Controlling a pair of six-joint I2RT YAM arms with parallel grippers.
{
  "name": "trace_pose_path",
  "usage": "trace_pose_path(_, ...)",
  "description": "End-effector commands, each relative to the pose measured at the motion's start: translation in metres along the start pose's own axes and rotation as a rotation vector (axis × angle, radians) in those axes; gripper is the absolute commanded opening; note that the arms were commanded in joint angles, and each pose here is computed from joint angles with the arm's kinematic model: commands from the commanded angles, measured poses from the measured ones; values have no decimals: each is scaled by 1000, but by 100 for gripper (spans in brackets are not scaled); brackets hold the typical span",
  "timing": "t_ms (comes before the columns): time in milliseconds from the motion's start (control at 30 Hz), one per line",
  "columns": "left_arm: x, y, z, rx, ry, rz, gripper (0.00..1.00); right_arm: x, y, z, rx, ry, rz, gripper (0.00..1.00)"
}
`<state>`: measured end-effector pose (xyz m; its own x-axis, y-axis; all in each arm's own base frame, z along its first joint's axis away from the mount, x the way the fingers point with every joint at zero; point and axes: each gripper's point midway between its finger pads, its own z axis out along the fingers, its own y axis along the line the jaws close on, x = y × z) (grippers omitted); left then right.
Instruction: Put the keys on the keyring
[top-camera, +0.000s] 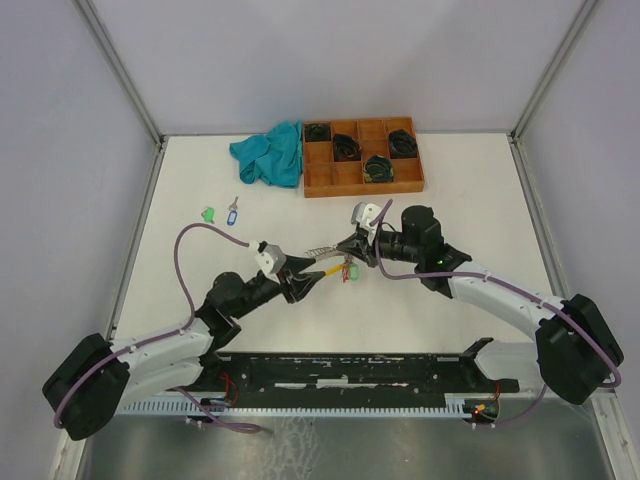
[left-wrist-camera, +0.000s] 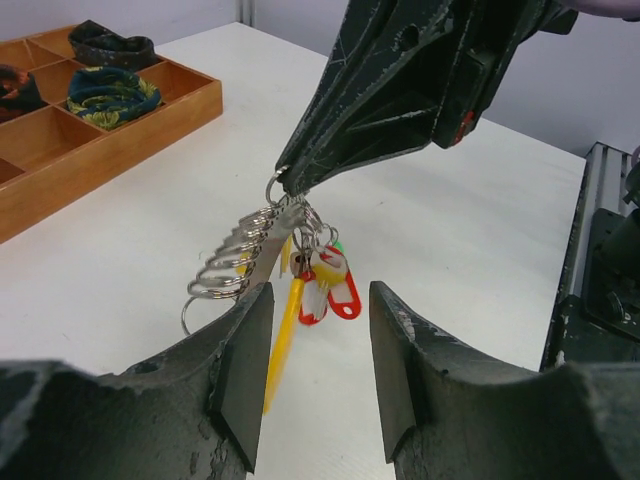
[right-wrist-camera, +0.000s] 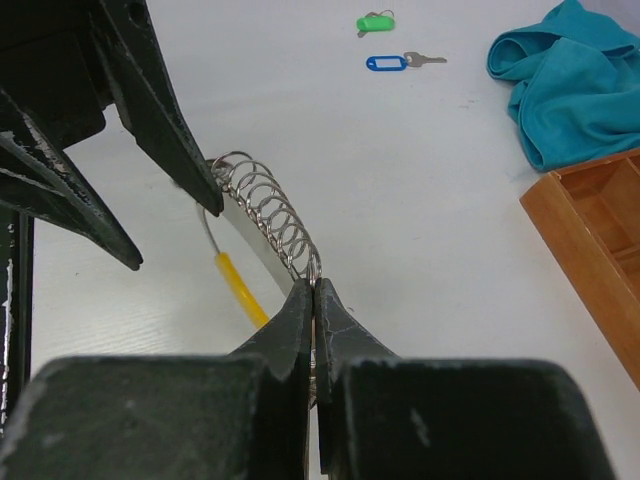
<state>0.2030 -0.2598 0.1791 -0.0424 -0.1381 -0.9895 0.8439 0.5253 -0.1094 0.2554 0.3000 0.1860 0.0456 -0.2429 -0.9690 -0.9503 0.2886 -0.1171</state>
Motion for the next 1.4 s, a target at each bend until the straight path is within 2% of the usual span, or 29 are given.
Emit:
trace_pose_path(0, -38, 4, 15, -1, -94, 7, 51, -33, -1, -2, -8, -105, -85, 1)
trace_pose_path(200, -50, 12, 20, 18, -106, -5, 53, -34, 9, -3, -64, -112, -94, 1)
trace_pose_path(367, -51, 5, 24, 103, -86, -10, 53, -35, 15, -4, -96, -127, -113, 1)
trace_pose_path(533, -41, 1, 26, 154, -57, 22, 50, -37, 23, -5, -141, -140, -126, 1)
trace_pose_path(933, -30, -8, 23, 275, -25, 214, 41, -37, 37, -3, -243, -131, -121, 1)
trace_pose_path(1367, -19, -12, 25, 341, 2, 285, 35, -36, 44, -3, -297, -130, -123, 1)
